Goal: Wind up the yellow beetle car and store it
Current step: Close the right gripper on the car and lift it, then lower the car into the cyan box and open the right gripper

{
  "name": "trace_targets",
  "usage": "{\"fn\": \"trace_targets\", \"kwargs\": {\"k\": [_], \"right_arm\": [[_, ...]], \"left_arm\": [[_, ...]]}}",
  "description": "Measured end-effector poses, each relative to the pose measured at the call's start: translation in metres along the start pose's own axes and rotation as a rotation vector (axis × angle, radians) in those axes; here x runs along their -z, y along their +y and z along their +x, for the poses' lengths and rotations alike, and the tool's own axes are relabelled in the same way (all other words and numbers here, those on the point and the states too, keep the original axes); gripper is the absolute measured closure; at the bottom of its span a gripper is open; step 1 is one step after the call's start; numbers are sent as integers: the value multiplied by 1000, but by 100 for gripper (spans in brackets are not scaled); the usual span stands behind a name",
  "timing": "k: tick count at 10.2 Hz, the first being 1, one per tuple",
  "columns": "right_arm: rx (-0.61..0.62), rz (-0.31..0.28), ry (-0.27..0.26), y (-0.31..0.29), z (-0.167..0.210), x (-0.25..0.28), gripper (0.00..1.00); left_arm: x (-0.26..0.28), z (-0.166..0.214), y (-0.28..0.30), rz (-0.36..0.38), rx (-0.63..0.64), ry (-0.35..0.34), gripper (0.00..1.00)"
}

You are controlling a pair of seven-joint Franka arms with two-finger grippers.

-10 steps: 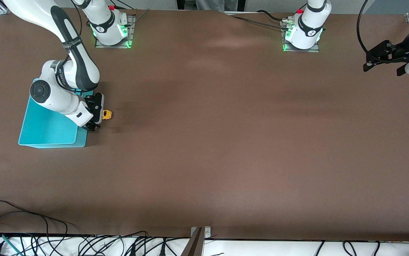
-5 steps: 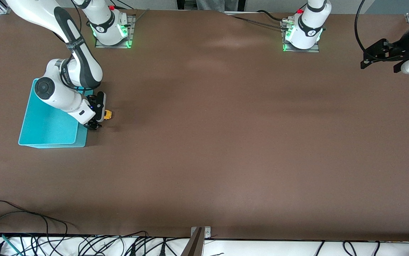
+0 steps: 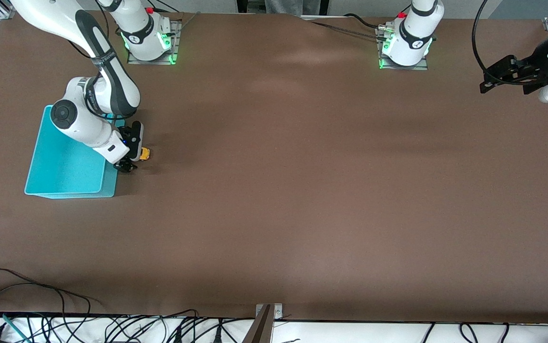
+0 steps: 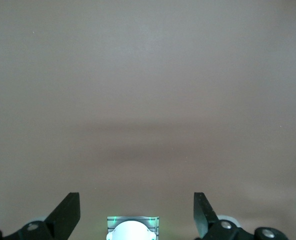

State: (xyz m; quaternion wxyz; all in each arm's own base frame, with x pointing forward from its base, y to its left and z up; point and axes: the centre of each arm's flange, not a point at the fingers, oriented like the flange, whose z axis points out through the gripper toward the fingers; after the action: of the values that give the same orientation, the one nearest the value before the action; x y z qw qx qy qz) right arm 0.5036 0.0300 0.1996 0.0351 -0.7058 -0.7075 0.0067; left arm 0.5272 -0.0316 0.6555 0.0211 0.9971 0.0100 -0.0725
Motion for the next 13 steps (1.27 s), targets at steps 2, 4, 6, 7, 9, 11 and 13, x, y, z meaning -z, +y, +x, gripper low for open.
{"fn": "trace_targets", "kwargs": {"k": [2, 4, 6, 7, 9, 11, 13], "right_arm": [[11, 0, 0, 0, 0, 0, 39], [16, 0, -1, -1, -1, -1, 52], [22, -4, -1, -1, -1, 1, 60], [22, -5, -1, -1, -1, 1, 60], [22, -6, -1, -1, -1, 1, 60], [15, -22, 2, 1, 1, 8, 60], [-5, -31, 19, 1, 28, 28, 60]], "left_arm": [[0, 1, -5, -28, 10, -2, 0], [-1, 2, -9, -32, 19, -4, 0], [-1, 2, -8, -32, 27, -5, 0], [-1, 2, -6, -32, 26, -5, 0], [-1, 2, -3, -31, 20, -6, 0], [-1, 2, -2, -31, 20, -6, 0], [-1, 2, -2, -31, 19, -6, 0]]}}
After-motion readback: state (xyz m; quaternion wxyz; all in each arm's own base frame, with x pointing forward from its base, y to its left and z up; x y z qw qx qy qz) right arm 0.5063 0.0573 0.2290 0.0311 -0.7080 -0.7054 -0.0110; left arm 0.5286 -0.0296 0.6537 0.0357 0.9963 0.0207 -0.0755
